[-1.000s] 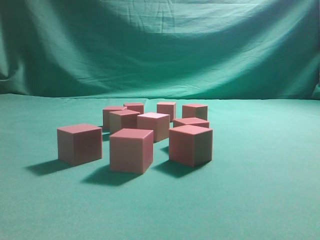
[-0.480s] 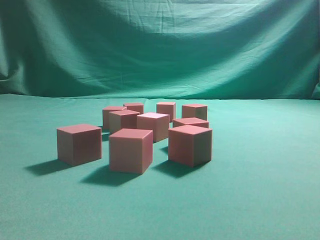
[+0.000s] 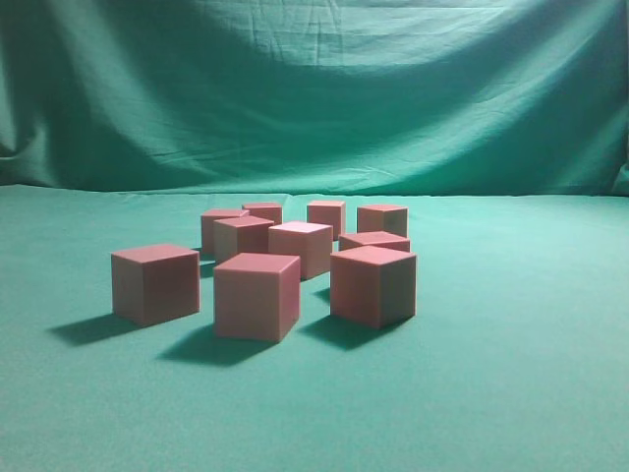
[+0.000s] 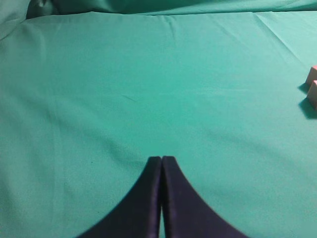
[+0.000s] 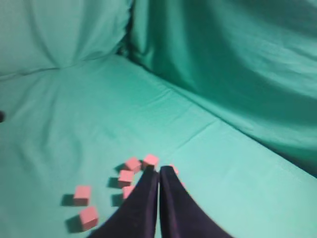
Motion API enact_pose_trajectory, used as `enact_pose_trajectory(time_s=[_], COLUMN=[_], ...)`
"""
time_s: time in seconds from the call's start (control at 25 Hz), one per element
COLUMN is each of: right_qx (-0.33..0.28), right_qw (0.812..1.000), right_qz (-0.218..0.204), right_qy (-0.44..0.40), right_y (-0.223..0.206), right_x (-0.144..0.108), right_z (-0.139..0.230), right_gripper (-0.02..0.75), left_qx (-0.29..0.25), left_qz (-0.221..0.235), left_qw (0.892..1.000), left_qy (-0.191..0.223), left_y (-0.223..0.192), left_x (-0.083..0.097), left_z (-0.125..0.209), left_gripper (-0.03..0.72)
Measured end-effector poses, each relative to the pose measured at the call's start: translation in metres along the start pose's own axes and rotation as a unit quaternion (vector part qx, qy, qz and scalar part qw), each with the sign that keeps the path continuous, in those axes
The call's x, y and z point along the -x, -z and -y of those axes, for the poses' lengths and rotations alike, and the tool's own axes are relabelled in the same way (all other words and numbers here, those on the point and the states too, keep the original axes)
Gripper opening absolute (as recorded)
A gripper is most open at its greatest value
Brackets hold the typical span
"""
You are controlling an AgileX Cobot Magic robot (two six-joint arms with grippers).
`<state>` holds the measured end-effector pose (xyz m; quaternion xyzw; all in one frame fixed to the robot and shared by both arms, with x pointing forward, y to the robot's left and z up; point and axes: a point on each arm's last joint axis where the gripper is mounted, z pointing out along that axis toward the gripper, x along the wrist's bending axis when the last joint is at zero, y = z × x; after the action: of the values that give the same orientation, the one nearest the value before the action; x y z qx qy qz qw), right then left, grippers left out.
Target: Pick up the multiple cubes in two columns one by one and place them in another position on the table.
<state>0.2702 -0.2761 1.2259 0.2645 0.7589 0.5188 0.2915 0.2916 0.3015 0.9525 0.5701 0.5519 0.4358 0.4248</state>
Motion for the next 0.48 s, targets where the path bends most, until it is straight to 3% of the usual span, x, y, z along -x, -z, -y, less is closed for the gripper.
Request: enact_pose_trajectory(time_s=[0.28,0.48], right_qx=[0.039,0.036], right_qw=[0.992,0.979], right_qz=[0.111,0.174], right_qy=[-0.051,-0.098], right_y=[-0.024,-0.042], right_x=[-0.004,-0.006], right_z=[0.060,0.105], right_gripper=[0.000,0.000], left_qx=[0.000,0.000], left_qz=[0.000,0.000], left_qw=[1.000,1.000], left_qy=[0.000,0.000], left_y=[0.000,0.000], left_x=[0.000,0.000], left_z=[0.000,0.000], left_gripper=[0.000,0.000])
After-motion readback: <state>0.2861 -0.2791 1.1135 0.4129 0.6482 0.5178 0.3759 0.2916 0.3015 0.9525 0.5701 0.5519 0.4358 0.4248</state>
